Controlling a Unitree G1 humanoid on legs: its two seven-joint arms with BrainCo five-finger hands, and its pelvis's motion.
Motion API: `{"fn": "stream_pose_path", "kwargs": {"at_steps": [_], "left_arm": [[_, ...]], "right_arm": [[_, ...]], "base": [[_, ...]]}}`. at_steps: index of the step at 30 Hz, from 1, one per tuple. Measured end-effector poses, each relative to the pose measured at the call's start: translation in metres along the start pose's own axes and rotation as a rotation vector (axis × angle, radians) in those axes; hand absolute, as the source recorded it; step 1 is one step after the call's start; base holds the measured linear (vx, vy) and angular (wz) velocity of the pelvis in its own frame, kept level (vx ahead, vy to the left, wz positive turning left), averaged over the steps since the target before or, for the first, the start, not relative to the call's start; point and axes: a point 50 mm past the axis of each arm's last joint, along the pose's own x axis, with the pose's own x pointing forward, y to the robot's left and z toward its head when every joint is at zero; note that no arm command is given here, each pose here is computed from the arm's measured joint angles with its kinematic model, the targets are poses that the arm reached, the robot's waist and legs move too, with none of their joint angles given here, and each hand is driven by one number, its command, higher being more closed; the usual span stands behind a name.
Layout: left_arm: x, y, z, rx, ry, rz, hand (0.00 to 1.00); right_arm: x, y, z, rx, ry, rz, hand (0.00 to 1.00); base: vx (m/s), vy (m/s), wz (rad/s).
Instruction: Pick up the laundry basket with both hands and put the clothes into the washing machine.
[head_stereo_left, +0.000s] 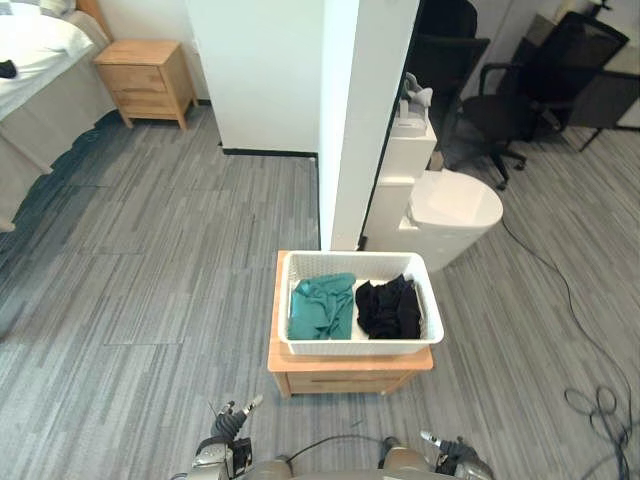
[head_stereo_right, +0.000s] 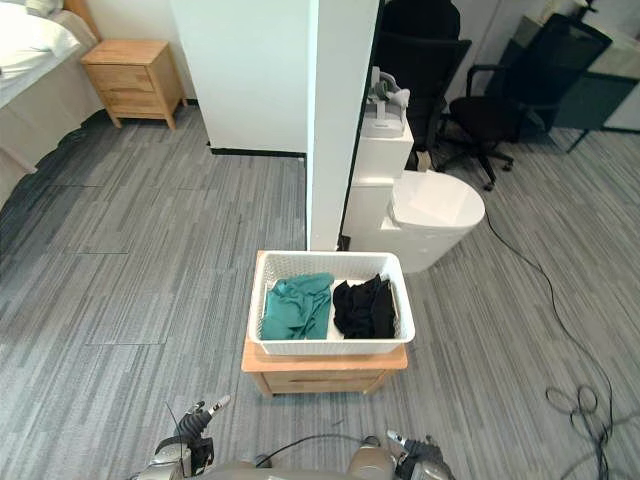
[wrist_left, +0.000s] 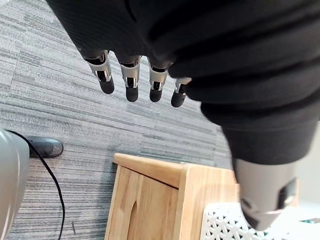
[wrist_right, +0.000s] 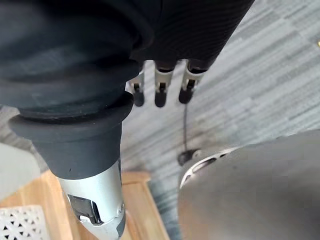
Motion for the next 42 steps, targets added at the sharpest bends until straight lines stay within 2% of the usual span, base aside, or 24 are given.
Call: {"fn": "stream_pose_path", "kwargs": {"at_steps": [4, 8, 12, 14, 15, 17, 18, 22, 25, 27, 30, 33, 37, 42], "left_arm": [[-0.006, -0.010, -0.018, -0.008, 0.051, -0.019, 0.00], [-0.006, -0.006, -0.021, -0.036, 0.063, 0.002, 0.00], [-0.007, 0.006, -0.024, -0.111, 0.076, 0.068, 0.00], [-0.010, 0.021, -0.026, -0.221, 0.055, 0.144, 0.00], [-0.015, 0.035, -0.018, -0.313, -0.019, 0.198, 0.00], [-0.019, 0.049, -0.009, -0.359, -0.095, 0.232, 0.00], [-0.024, 0.066, 0.003, -0.396, -0.174, 0.267, 0.00], [-0.040, 0.127, 0.047, -0.425, -0.408, 0.383, 0.00], [-0.052, 0.151, 0.089, -0.399, -0.572, 0.421, 0.00], [-0.055, 0.155, 0.108, -0.385, -0.632, 0.419, 0.00], [-0.053, 0.145, 0.142, -0.349, -0.718, 0.371, 0.00], [-0.048, 0.121, 0.169, -0.296, -0.770, 0.277, 0.00], [-0.049, 0.092, 0.213, -0.072, -0.850, 0.183, 0.00], [-0.049, 0.066, 0.254, 0.032, -0.904, 0.125, 0.00]], "right_arm": [[0.002, -0.003, 0.011, -0.050, -0.045, 0.001, 0.00], [0.002, -0.006, 0.015, -0.066, -0.064, -0.003, 0.00], [0.000, -0.010, 0.037, -0.035, -0.171, -0.038, 0.00], [-0.009, -0.015, 0.073, 0.012, -0.349, -0.068, 0.00], [-0.025, -0.026, 0.103, 0.033, -0.513, -0.119, 0.00], [-0.038, -0.037, 0.126, 0.052, -0.633, -0.174, 0.00], [-0.049, -0.052, 0.144, 0.068, -0.721, -0.240, 0.00], [-0.080, -0.094, 0.196, 0.015, -0.939, -0.428, 0.00], [-0.103, -0.102, 0.227, -0.024, -1.080, -0.471, 0.00], [-0.111, -0.098, 0.243, -0.034, -1.133, -0.466, 0.00], [-0.125, -0.076, 0.269, -0.087, -1.230, -0.398, 0.00], [-0.139, -0.042, 0.292, -0.191, -1.320, -0.283, 0.00], [-0.159, 0.004, 0.319, -0.311, -1.416, -0.136, 0.00], [-0.166, 0.039, 0.340, -0.367, -1.416, -0.047, 0.00]], "base": [[0.17, -0.244, 0.03], [0.08, -0.125, 0.17], [0.01, -0.004, 0.03], [-0.01, 0.021, -0.15], [-0.01, 0.015, -0.29], [0.00, 0.028, -0.17], [0.01, 0.023, -0.04], [0.00, -0.003, -0.03], [-0.01, 0.001, -0.11], [-0.03, -0.008, -0.15], [-0.06, -0.012, -0.14], [-0.08, -0.023, -0.13], [-0.11, -0.019, -0.13], [-0.14, -0.017, -0.07]]}}
